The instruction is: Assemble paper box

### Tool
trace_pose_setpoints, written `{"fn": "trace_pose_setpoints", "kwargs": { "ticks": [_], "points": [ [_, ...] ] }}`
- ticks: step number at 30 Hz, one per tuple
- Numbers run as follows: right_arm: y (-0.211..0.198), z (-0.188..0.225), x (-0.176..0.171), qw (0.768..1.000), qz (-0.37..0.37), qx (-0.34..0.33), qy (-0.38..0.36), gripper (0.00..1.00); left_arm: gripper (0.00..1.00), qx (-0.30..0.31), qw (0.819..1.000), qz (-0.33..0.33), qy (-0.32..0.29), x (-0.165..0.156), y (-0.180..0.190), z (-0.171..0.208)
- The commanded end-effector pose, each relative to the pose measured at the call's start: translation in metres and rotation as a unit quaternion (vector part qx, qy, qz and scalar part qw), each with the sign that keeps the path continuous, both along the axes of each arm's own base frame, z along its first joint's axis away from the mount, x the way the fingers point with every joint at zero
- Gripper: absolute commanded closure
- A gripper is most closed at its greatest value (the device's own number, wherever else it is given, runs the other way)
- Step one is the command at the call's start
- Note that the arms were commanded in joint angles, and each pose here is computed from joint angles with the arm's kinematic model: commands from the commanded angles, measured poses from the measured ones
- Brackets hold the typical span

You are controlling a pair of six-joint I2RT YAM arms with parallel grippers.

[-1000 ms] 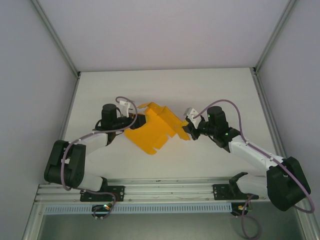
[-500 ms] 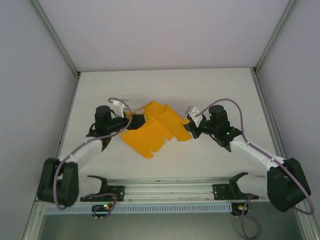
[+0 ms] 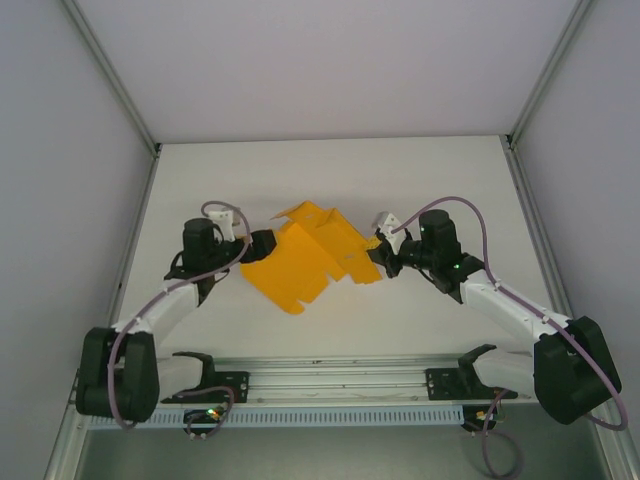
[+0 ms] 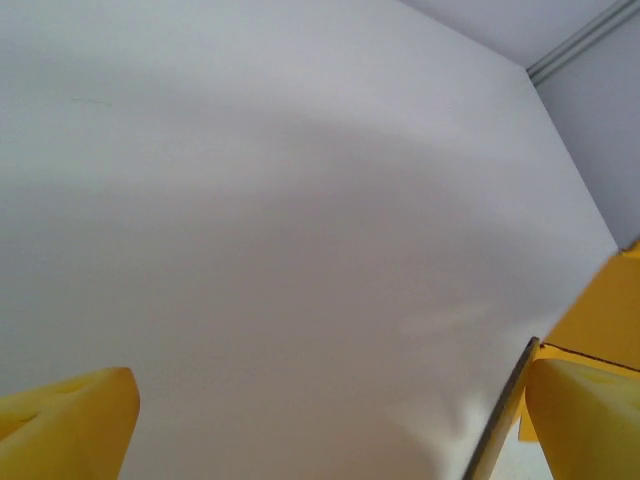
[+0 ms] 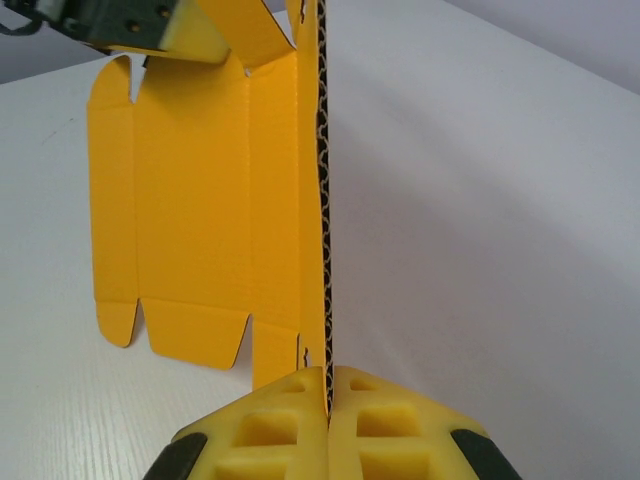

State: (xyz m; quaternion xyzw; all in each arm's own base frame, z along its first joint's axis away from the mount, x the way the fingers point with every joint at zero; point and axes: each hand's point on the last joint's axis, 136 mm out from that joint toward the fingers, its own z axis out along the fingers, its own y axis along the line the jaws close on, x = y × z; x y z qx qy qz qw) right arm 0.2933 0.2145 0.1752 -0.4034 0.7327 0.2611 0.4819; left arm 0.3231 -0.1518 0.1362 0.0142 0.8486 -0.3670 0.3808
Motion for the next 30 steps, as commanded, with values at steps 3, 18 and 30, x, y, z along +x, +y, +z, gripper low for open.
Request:
{"fn": "trace_pose_setpoints", "kwargs": {
  "ticks": [3,18,30],
  "points": [
    [0.007,0.01,-0.002,1.0,0.021,0.017,0.004,1.0,0.01,-0.074,0.997,-0.027,-0.027,0.024,-0.017,0.032],
    [0.006,0.01,0.001,1.0,0.018,0.013,-0.001,1.0,0.13,-0.11,0.991,-0.076,-0.018,0.033,-0.036,0.052],
    [0.008,0.015,0.002,1.0,0.019,0.021,0.001,1.0,0.29,-0.169,0.969,-0.179,-0.03,0.002,-0.077,0.038]
  ]
}}
